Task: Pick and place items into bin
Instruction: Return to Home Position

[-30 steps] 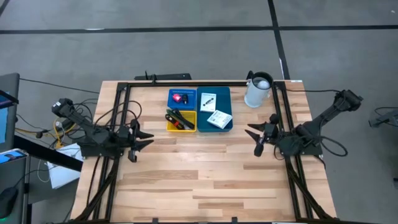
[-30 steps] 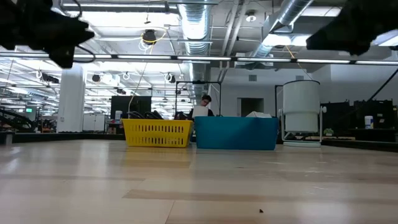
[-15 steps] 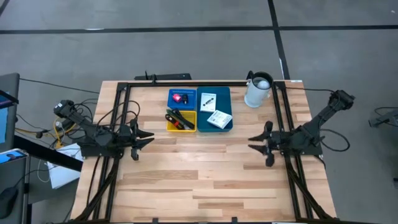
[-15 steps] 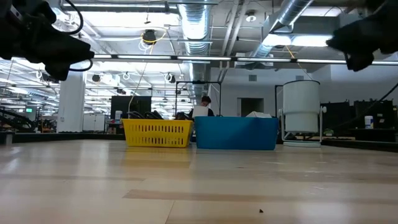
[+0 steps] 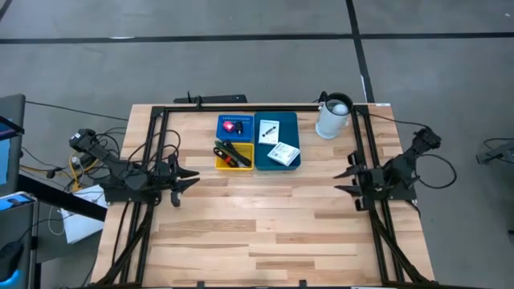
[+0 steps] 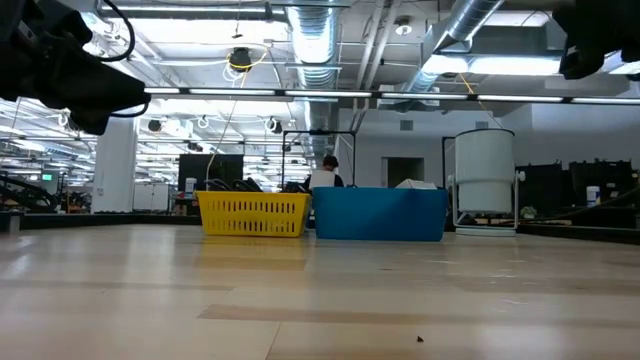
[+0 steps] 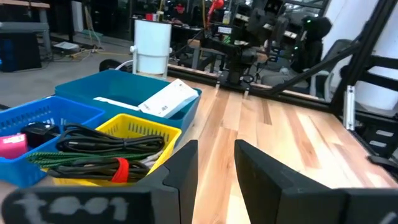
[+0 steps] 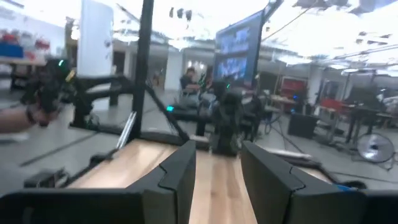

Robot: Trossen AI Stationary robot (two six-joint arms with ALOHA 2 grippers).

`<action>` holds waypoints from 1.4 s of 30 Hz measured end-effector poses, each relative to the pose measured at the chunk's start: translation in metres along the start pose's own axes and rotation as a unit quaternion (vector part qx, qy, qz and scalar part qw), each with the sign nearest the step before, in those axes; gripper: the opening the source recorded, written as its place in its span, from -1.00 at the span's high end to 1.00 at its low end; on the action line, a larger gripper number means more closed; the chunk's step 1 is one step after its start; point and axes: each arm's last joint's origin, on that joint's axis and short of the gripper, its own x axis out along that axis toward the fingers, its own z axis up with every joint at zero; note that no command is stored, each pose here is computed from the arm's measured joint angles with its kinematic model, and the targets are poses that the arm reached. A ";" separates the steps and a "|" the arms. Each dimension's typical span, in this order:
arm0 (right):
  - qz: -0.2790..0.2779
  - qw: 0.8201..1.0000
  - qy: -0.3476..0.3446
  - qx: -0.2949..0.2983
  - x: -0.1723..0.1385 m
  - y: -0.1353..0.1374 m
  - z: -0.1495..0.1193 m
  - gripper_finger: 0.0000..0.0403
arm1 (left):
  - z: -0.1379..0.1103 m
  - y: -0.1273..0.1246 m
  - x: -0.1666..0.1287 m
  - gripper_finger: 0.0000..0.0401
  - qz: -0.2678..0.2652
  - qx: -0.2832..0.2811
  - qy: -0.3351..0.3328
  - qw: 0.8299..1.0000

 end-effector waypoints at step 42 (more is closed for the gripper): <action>-0.043 0.991 0.096 0.087 0.006 -0.005 -0.029 0.40 | 0.000 0.001 -0.002 0.53 0.032 0.038 -0.008 0.999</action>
